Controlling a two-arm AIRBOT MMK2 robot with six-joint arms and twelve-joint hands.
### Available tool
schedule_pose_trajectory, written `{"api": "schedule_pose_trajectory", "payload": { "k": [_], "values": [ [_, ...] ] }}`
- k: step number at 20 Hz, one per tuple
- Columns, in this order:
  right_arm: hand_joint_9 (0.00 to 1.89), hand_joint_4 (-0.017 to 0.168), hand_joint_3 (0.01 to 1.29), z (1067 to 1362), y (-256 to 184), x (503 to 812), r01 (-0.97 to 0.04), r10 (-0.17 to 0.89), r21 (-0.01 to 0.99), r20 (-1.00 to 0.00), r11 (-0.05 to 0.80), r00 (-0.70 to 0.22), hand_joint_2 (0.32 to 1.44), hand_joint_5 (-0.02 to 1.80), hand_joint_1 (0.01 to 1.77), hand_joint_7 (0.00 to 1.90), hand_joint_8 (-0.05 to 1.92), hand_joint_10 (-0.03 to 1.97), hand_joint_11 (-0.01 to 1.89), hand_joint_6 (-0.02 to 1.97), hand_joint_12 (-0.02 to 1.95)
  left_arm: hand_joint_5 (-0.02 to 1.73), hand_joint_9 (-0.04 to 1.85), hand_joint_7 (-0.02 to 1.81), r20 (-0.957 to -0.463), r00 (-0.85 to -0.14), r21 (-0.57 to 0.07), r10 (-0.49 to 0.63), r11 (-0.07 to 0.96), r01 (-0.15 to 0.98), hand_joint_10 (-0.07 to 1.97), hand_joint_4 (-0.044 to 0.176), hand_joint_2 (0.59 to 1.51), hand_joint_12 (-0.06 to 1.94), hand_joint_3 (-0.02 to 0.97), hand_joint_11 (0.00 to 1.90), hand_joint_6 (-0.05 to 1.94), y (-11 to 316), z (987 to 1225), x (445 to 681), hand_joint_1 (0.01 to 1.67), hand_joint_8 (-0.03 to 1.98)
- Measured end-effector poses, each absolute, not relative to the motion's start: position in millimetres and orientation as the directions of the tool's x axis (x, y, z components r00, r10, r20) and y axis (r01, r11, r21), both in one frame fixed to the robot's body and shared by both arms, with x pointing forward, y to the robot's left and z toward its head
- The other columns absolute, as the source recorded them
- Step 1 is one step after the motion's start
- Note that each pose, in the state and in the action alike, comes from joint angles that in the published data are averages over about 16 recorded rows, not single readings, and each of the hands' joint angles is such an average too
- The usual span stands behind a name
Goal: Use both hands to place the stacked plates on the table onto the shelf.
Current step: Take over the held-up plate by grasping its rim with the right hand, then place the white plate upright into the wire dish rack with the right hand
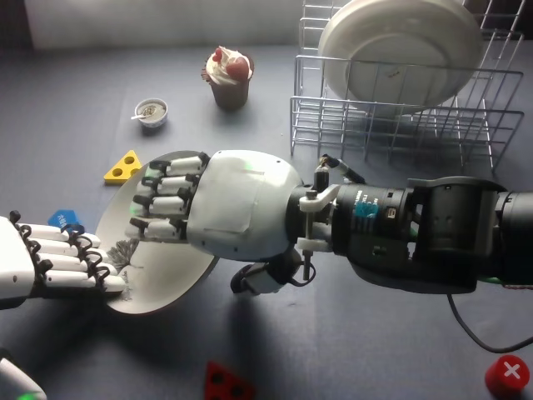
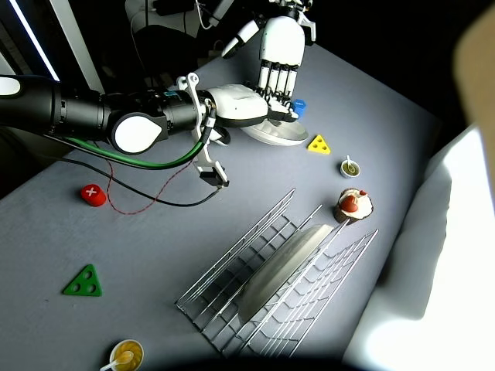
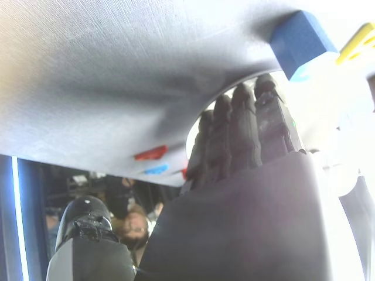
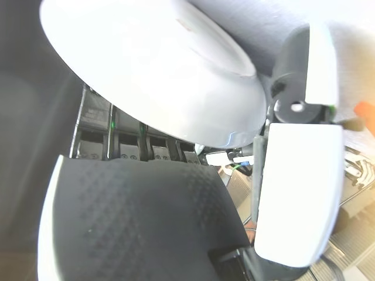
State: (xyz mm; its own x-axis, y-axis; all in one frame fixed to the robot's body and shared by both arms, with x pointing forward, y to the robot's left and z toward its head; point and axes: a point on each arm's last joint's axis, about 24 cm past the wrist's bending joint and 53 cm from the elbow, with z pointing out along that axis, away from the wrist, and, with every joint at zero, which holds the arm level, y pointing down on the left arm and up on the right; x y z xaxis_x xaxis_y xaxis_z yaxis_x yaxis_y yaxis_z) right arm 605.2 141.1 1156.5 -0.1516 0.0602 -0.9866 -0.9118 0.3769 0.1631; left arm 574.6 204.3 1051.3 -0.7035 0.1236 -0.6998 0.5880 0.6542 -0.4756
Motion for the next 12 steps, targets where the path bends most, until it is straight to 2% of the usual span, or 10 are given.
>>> {"api": "schedule_pose_trajectory", "payload": {
  "k": [9,12],
  "values": [
    [0.89,-0.002,0.01,1171.4,149.0,596.8,-0.925,0.072,0.147,-0.989,0.350,-0.130,0.93,0.76,1.35,0.85,0.28,0.33,0.84,0.47,0.82,0.07,0.09,0.10,-0.700,-0.706,-0.487,0.107,0.651,0.582,-0.01,-0.006,0.927,-0.01,-0.002,0.08,-0.01,202.2,1054.0,575.7,0.04,-0.01],
    [1.03,-0.004,0.01,1177.2,147.0,594.0,-0.922,0.086,0.166,-0.986,0.349,-0.145,0.94,0.86,1.41,0.99,0.36,0.44,0.96,0.61,1.04,0.06,0.09,0.10,-0.707,-0.704,-0.505,0.075,0.643,0.576,-0.01,-0.005,0.928,-0.01,-0.001,0.09,-0.01,200.1,1062.9,579.1,0.04,-0.01]
  ]
}}
